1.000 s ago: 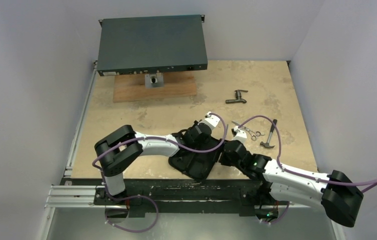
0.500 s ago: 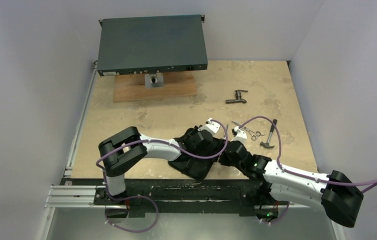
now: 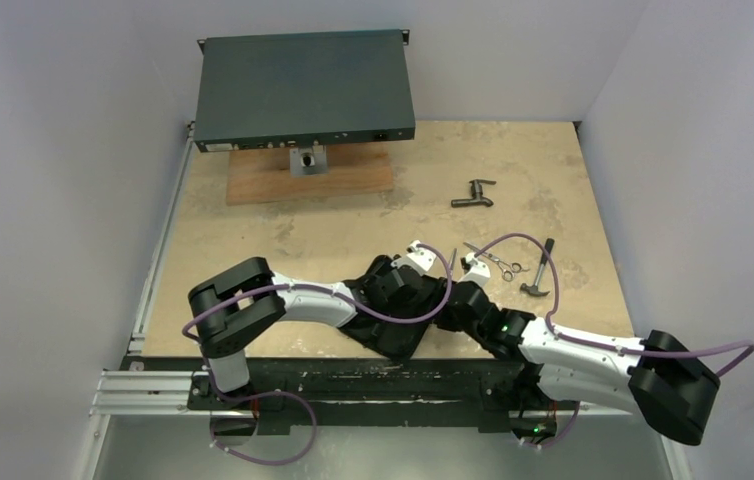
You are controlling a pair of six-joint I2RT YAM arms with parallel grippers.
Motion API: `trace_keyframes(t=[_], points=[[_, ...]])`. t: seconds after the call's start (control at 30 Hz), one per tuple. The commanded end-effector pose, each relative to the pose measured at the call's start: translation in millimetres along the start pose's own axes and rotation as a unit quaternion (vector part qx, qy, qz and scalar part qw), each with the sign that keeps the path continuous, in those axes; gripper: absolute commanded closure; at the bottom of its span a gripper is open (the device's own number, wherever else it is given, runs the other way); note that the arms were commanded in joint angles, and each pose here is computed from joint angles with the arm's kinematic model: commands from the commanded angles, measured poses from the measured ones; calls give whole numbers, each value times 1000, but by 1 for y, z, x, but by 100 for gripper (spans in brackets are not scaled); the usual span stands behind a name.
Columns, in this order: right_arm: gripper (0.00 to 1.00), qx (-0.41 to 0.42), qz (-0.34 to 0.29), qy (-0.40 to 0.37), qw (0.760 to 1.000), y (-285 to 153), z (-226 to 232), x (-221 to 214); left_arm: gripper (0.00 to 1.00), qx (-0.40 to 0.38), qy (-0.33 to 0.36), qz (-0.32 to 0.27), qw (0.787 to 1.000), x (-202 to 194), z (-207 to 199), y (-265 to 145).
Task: Sort the hair-cutting tools
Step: Place the haircut tool in the hairdressing tool bag.
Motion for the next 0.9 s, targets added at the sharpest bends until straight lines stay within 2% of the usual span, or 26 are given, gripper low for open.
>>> trace_keyframes(t=[0.0, 0.87], points=[[54, 19, -15, 17, 1000, 3, 7, 3, 100, 8, -21, -11, 1000, 5, 4, -13], [56, 33, -20, 22, 999, 3, 13, 5, 100, -6, -18, 27, 999, -18, -11, -28]])
Point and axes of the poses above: each gripper's point midway between its finger pads, its own y axis out along the fingers, its own z axis along the line the jaws close on, x = y × z, the point moved 9 cm from there along -y, back along the fingers, and after that the axes turned 9 degrees about y, right-handed, at the moved point
